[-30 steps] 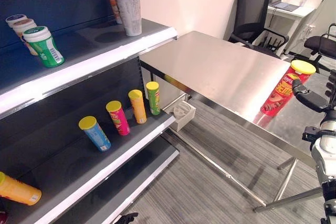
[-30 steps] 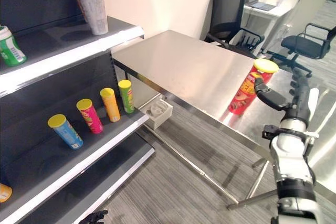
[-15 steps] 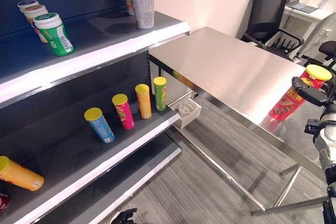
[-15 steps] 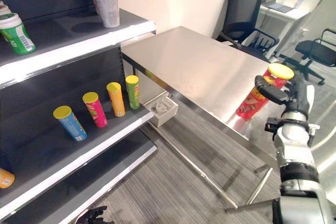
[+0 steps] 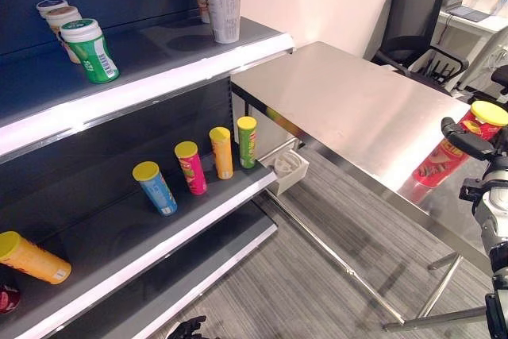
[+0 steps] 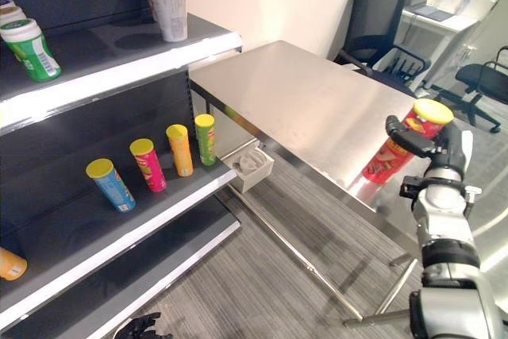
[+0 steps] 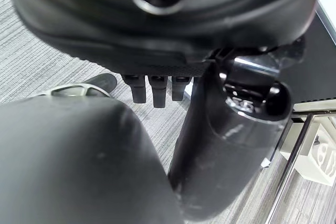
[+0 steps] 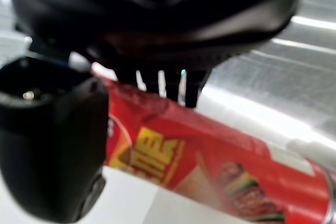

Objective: Put the goods on the table back onto the shelves and tidy them up.

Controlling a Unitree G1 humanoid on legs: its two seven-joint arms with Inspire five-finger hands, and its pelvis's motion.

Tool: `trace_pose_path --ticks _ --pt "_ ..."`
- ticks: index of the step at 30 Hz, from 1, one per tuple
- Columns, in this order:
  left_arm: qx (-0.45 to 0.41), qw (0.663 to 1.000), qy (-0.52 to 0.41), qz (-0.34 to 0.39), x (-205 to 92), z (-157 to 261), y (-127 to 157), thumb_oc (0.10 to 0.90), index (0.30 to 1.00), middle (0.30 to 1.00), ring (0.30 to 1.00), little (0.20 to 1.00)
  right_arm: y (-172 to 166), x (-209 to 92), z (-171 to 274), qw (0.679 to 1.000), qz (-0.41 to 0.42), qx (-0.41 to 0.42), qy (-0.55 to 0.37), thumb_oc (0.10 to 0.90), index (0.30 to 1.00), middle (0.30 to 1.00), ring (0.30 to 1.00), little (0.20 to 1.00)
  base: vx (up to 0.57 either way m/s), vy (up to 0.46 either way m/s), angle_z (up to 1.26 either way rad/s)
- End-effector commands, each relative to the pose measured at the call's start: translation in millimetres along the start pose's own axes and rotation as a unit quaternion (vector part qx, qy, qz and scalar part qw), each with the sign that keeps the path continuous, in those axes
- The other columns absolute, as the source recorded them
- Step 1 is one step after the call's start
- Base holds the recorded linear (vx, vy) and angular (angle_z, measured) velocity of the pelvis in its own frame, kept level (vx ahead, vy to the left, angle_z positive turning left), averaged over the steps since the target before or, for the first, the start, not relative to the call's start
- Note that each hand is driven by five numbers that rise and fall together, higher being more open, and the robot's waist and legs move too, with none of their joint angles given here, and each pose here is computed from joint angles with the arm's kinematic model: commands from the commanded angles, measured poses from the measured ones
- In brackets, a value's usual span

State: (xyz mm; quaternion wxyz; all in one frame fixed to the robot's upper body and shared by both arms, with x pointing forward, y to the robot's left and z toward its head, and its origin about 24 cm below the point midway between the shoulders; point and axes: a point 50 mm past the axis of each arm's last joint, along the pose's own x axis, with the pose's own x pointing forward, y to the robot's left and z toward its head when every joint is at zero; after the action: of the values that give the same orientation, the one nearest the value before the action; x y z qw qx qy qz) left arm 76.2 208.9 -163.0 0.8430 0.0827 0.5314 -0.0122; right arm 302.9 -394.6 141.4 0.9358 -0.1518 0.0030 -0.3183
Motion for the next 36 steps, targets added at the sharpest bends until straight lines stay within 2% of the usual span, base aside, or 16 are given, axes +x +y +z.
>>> trace_pose_path --ticks 1,8,12,23,27,29,30,32,36 --pt "0.04 0.999 0.016 0.015 -3 -9 11 0.8 0.9 0.9 0.9 0.9 -16 16 73 0.992 -0.031 0.023 -0.124 0.4 0.3 0.3 0.3 0.3 0.01 0.001 0.04" --pt "0.044 0.999 0.017 0.018 -3 -9 12 0.8 0.9 0.9 0.9 0.9 -16 10 76 0.988 -0.046 0.008 -0.15 0.4 0.3 0.3 0.3 0.3 0.0 0.0 0.03" --pt "0.052 0.998 0.011 0.021 -1 -5 11 0.8 0.9 0.9 0.9 0.9 -16 -4 89 0.974 -0.064 -0.011 -0.215 0.4 0.3 0.3 0.3 0.3 0.0 0.0 0.0" --pt "0.057 0.998 0.003 0.032 1 2 9 0.8 0.9 0.9 0.9 0.9 -8 -72 108 0.921 -0.081 -0.029 -0.38 0.4 0.3 0.3 0.3 0.3 0.0 0.001 0.0" --pt "0.055 0.998 -0.002 0.032 2 4 4 0.8 0.9 0.9 0.9 0.9 12 -113 104 0.904 -0.026 -0.029 -0.426 0.4 0.3 0.3 0.3 0.3 -0.01 0.009 -0.03" --pt "0.055 0.998 -0.003 0.032 2 4 3 0.8 0.9 0.9 0.9 0.9 17 -122 103 0.901 -0.008 -0.025 -0.434 0.4 0.3 0.3 0.3 0.3 -0.03 0.024 -0.04" --pt "0.054 0.998 -0.006 0.03 2 4 0 0.8 0.9 0.9 0.9 0.9 29 -135 99 0.898 0.032 -0.007 -0.438 0.4 0.3 0.3 0.3 0.3 -0.03 0.033 -0.06" --pt "0.053 0.998 -0.006 0.029 2 4 -1 0.8 0.9 0.9 0.9 0.9 35 -142 98 0.897 0.052 0.0 -0.439 0.4 0.3 0.3 0.3 0.3 -0.03 0.032 -0.12" --pt "0.045 0.999 -0.008 0.029 2 3 -6 0.8 0.9 0.9 0.9 0.9 63 -167 90 0.889 0.154 0.047 -0.428 0.4 0.3 0.3 0.3 0.3 -0.04 0.049 -0.07"
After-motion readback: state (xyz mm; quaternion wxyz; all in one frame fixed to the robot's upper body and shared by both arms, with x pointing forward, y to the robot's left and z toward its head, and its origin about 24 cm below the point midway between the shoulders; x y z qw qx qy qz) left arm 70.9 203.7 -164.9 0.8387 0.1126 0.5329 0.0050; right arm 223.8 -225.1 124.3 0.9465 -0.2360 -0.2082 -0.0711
